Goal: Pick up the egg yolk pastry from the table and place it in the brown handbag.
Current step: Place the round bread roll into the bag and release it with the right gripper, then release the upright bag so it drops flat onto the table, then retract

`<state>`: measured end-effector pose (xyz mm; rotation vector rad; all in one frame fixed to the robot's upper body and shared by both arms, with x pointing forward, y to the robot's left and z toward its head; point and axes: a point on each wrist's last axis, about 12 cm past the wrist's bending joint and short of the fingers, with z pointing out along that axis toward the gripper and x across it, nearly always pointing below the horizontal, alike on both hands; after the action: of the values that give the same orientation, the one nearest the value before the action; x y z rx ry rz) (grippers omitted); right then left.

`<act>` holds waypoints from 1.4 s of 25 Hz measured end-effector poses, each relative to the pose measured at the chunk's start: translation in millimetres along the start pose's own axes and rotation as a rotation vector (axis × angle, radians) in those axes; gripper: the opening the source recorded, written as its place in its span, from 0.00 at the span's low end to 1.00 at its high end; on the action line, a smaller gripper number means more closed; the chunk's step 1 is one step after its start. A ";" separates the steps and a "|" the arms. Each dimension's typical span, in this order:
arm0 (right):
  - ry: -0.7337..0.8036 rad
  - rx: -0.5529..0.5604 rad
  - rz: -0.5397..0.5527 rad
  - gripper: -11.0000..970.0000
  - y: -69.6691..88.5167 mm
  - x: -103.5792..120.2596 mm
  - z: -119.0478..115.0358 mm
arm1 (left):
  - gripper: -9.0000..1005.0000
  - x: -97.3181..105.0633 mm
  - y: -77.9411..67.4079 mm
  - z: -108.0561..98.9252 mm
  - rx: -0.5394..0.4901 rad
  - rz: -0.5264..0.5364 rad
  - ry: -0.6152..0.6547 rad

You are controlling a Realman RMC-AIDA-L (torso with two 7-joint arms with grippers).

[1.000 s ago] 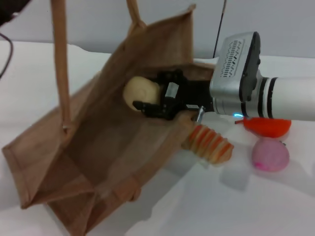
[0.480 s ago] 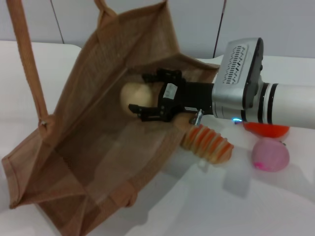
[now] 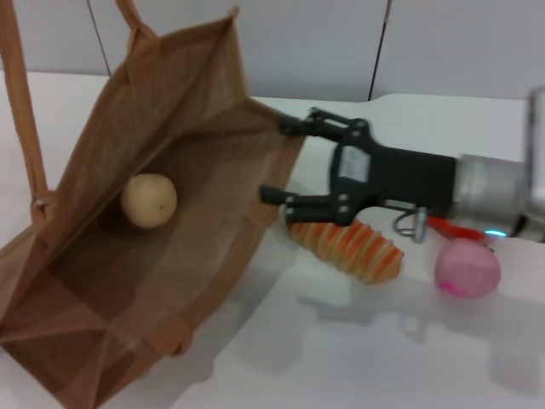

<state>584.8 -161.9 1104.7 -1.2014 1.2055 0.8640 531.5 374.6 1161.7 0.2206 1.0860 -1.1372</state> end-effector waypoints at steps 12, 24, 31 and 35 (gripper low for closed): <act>-0.157 0.303 -0.022 0.92 1.7 5.8 -57.0 | 0.14 15.8 18.2 -12.8 -0.248 0.073 -0.060; -0.160 0.340 -0.025 0.92 4.0 8.8 -61.2 | 0.32 51.0 35.9 -4.0 -0.462 0.215 0.020; -0.162 0.387 -0.016 0.92 2.6 10.7 -66.3 | 0.55 67.5 33.9 0.3 -0.495 0.309 0.049; -0.161 0.495 -0.020 0.92 1.0 16.0 -74.7 | 0.70 78.9 29.3 1.9 -0.506 0.413 0.066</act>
<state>570.8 -236.1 1093.3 -0.7283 1.1836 0.5851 556.6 338.0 1090.1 0.0757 1.2793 -0.4699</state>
